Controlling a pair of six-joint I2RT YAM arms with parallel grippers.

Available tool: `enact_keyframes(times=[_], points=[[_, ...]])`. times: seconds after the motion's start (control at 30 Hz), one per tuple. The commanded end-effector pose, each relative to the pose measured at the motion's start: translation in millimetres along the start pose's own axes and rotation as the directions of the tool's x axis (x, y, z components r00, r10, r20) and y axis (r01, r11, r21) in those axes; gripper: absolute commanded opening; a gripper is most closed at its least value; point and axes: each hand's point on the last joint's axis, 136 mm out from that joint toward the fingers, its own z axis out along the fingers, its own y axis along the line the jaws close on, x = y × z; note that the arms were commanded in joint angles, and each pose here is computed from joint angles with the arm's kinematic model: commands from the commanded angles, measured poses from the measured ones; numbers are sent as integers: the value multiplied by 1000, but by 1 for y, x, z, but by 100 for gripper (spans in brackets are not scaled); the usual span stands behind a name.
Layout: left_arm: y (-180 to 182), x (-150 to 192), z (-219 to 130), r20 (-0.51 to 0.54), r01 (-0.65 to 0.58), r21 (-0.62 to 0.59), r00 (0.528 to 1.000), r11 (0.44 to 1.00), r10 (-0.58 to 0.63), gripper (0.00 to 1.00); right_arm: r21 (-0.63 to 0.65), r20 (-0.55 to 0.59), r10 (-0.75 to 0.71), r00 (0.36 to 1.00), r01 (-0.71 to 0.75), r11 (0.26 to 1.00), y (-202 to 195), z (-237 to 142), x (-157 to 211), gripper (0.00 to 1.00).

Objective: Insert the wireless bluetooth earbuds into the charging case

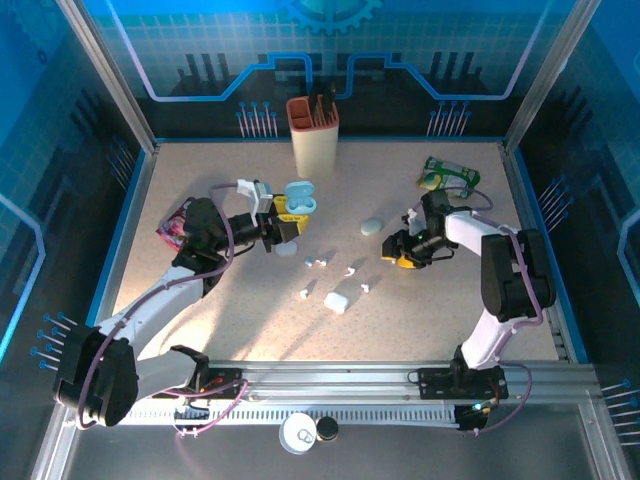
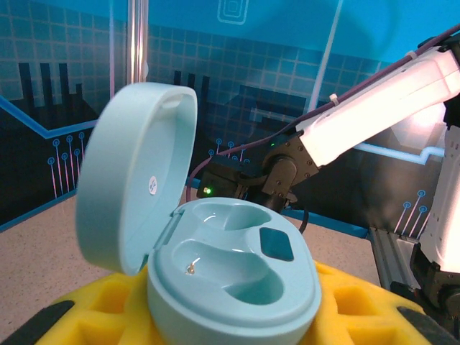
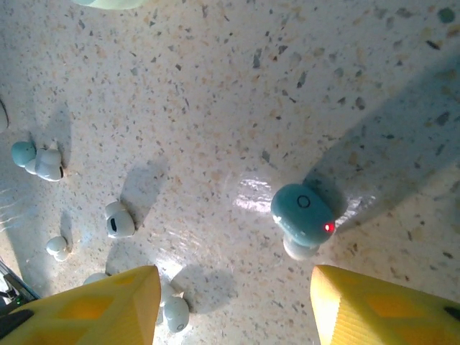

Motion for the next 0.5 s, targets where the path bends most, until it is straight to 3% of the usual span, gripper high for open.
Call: enact_keyframes(times=[0.0, 0.47], points=[[-2, -2, -4, 15, -20, 2, 1000, 1000, 20, 36, 39, 24, -29, 999, 28, 999, 3, -17, -2, 57], [-4, -3, -5, 18, -23, 4, 1000, 1000, 22, 35, 56, -23, -24, 999, 25, 998, -2, 9, -37, 45]])
